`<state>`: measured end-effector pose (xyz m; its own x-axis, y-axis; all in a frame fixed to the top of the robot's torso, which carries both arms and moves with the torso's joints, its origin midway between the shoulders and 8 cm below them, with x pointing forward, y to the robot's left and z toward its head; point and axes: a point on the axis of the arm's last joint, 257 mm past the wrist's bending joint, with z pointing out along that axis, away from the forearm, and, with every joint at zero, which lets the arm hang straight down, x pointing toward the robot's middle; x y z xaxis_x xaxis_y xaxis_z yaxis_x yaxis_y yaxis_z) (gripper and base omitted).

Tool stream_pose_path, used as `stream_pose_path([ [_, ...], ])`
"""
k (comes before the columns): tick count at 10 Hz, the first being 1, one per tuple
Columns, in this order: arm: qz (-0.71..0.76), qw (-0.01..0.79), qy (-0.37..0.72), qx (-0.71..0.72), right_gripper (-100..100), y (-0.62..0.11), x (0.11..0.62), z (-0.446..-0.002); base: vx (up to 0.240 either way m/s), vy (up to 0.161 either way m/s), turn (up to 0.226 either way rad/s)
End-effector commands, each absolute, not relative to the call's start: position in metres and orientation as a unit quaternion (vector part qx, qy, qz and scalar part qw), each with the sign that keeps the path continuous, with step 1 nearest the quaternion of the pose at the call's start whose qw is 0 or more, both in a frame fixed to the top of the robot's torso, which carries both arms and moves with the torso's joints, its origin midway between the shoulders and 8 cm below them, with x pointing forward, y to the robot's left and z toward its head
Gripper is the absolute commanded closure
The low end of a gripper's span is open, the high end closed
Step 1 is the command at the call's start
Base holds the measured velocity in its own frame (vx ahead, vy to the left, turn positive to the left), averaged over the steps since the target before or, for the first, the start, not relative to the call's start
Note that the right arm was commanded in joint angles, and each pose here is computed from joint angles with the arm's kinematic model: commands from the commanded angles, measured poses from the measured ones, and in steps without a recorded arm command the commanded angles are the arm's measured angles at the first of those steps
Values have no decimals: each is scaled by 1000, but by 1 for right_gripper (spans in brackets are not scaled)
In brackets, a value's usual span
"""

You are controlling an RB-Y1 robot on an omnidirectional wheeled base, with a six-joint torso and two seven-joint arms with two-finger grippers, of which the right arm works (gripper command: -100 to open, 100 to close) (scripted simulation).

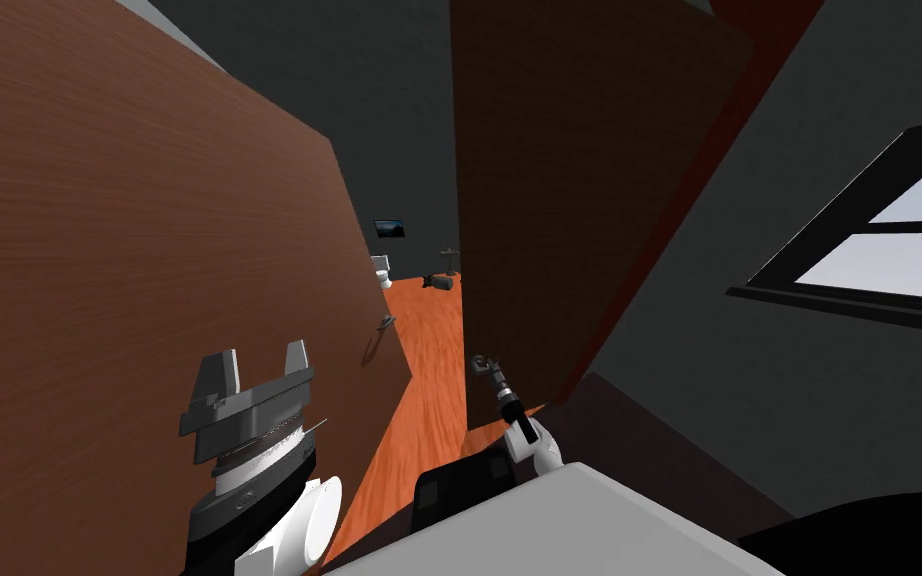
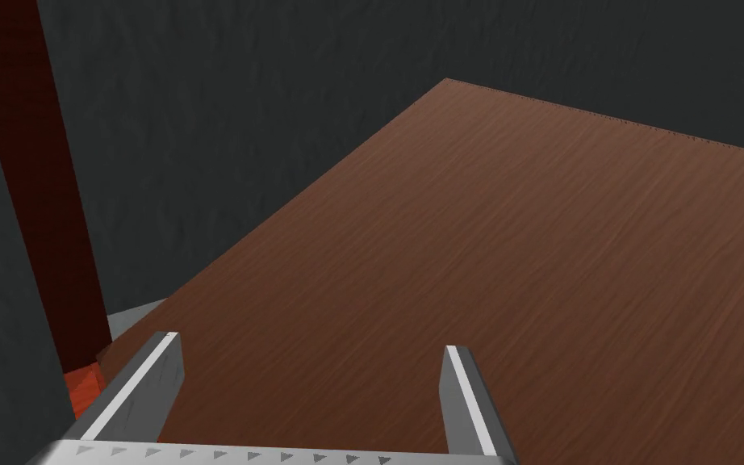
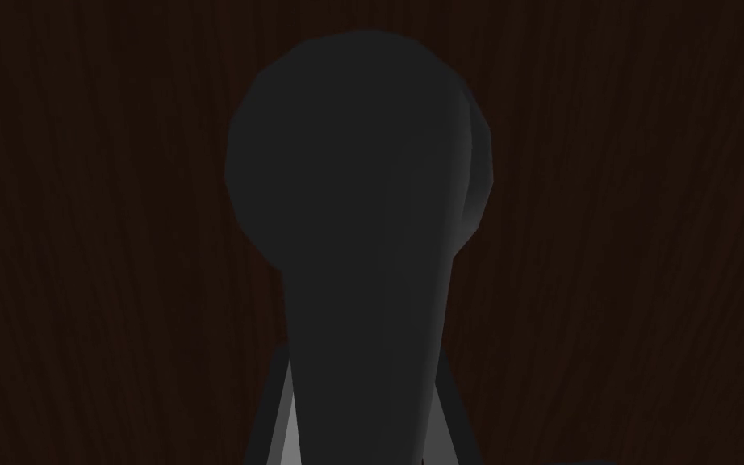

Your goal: Push the door open

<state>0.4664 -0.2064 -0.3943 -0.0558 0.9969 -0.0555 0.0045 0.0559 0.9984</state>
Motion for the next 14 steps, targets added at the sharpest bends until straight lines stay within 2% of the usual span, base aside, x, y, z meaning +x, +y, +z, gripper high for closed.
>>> stream_pose_path([
  [1,488,516,519,476,100,-230,472,-388,211,101,-111],
  [14,450,549,461,532,100,-281,470,-389,169,95,-88],
])
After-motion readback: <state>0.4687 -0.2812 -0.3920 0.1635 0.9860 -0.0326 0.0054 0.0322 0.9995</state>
